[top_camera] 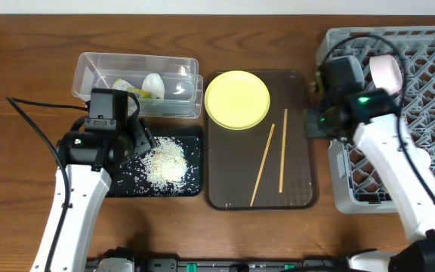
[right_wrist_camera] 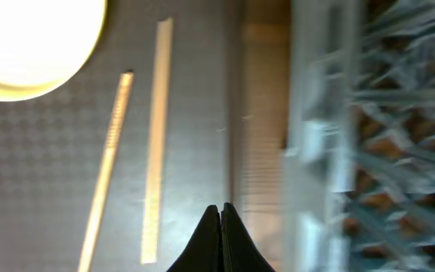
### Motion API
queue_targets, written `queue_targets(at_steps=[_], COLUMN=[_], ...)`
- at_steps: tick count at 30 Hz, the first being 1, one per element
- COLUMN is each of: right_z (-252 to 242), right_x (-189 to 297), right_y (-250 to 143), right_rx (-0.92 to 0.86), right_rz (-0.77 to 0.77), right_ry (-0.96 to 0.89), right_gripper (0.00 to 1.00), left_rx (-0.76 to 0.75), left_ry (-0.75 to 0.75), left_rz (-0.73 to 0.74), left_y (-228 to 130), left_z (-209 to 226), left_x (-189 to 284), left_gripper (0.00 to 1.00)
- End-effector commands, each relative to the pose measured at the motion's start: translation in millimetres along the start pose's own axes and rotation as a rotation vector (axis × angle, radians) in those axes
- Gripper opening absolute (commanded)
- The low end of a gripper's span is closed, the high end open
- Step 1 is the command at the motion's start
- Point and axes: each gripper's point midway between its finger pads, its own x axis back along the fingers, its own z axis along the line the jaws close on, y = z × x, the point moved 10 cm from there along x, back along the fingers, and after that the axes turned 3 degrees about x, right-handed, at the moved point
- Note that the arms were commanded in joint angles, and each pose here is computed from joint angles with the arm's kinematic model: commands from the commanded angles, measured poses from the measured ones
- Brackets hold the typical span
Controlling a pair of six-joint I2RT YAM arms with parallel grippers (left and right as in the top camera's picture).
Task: Sort waste into correct bins and load items into the dishwasher rack
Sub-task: 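Withdraw right gripper from rack and move over the chopsticks, then lower right gripper and pinch one wooden chopstick on brown tray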
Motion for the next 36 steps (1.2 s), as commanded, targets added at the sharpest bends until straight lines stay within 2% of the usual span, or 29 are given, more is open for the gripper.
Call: queue_targets(at_steps=[1,4,5,6,8,12,17,22,30,36], right_z=[-23.9,-29.7,-25.8,-22.0,-11.0,15.0,49.6,72.1,80.0,85.7], right_x=[-1.6,-4.9,-5.5,-6.1,-8.5,-22.4,-53.6,-80.0,-97.6,-109.1], right_y=[-1.4,-4.0,-5.1,-5.8,-8.0,-16.9,-41.3,-64.5,-82.4,-86.7], right_rx=[0.058,0.036,0.054,0.057,0.073,0.121,0.119,0.040,-0.032,-0.045], right_rz=[0.030,0.052,0.056,0.058,0.063,0.070,0.090,0.051,-0.019,-0.020], right_ry=[-0.028,0.071,0.137,0.185,0.263,0.292,0.266,0.177,0.037,0.045], right_gripper=[0.01,0.01,0.07,0.17,0.24,0.36,0.37,0.36,0.38,0.38], left_rx=[0.006,0.005,0.005,0.006,0.006,0.006,0.006,0.005,0.006,0.006], left_ry=[0.018,0.017,0.017,0.017,0.017,0.017,0.017,0.017,0.017,0.018], left_rz=[-0.012,-0.012,-0.012,-0.012,-0.013,-0.012,-0.012,-0.013,-0.012,-0.012], left_y=[3.0,3.0,3.0,3.0,3.1,3.0,3.0,3.0,3.0,3.0], left_z=[1.1,1.0,1.0,1.1,1.1,1.1,1.1,1.0,1.1,1.1], left_x=[0.9,0.9,0.9,0.9,0.9,0.9,0.9,0.9,0.9,0.9], left_gripper=[0.75,0.75,0.75,0.75,0.75,0.75,0.75,0.75,0.75,0.75])
